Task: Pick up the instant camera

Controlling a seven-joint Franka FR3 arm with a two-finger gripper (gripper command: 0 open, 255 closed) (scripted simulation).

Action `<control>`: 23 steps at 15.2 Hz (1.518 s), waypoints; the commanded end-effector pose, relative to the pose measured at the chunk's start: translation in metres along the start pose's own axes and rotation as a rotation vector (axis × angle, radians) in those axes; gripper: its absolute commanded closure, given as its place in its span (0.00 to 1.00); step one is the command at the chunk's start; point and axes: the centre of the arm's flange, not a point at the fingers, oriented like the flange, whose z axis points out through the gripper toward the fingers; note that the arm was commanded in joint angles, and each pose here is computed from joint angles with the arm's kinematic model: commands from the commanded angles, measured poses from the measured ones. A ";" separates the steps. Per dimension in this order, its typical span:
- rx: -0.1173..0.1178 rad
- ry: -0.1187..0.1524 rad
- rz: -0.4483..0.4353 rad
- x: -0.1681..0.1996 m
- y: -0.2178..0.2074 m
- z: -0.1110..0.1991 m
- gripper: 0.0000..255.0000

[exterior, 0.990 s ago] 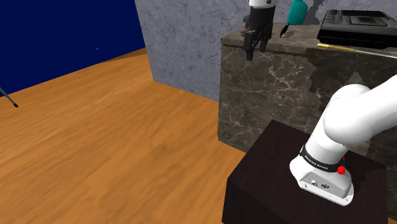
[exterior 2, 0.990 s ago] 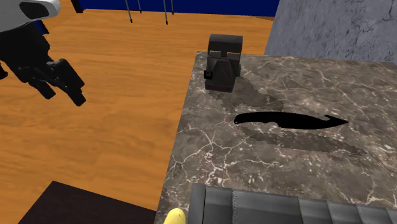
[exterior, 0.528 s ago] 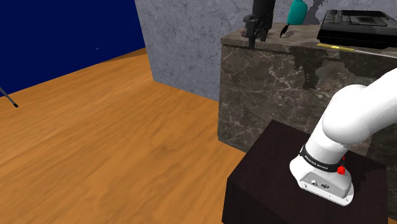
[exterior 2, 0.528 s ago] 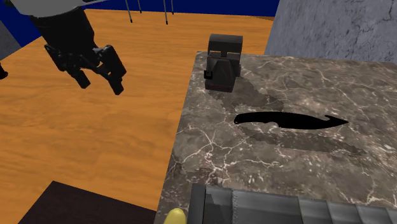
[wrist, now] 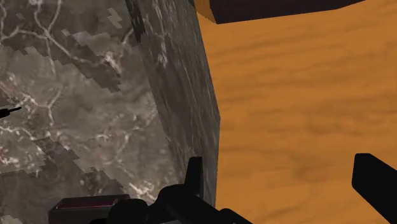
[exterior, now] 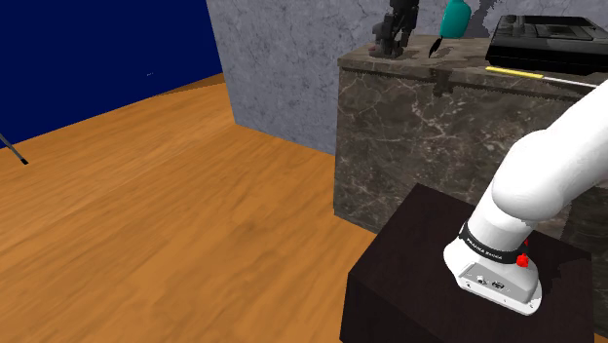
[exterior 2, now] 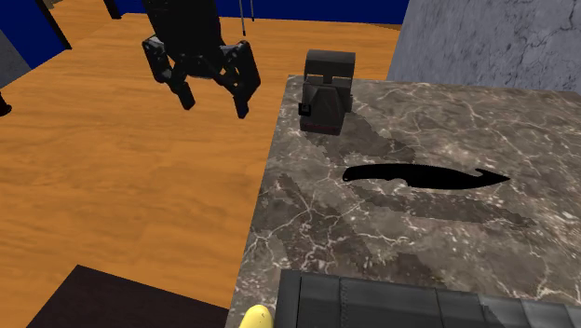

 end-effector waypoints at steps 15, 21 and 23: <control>0.013 0.021 -0.008 0.058 0.127 -0.001 0.00; 0.013 0.021 -0.008 0.058 0.127 0.012 1.00; 0.013 0.021 -0.008 0.058 0.127 0.012 1.00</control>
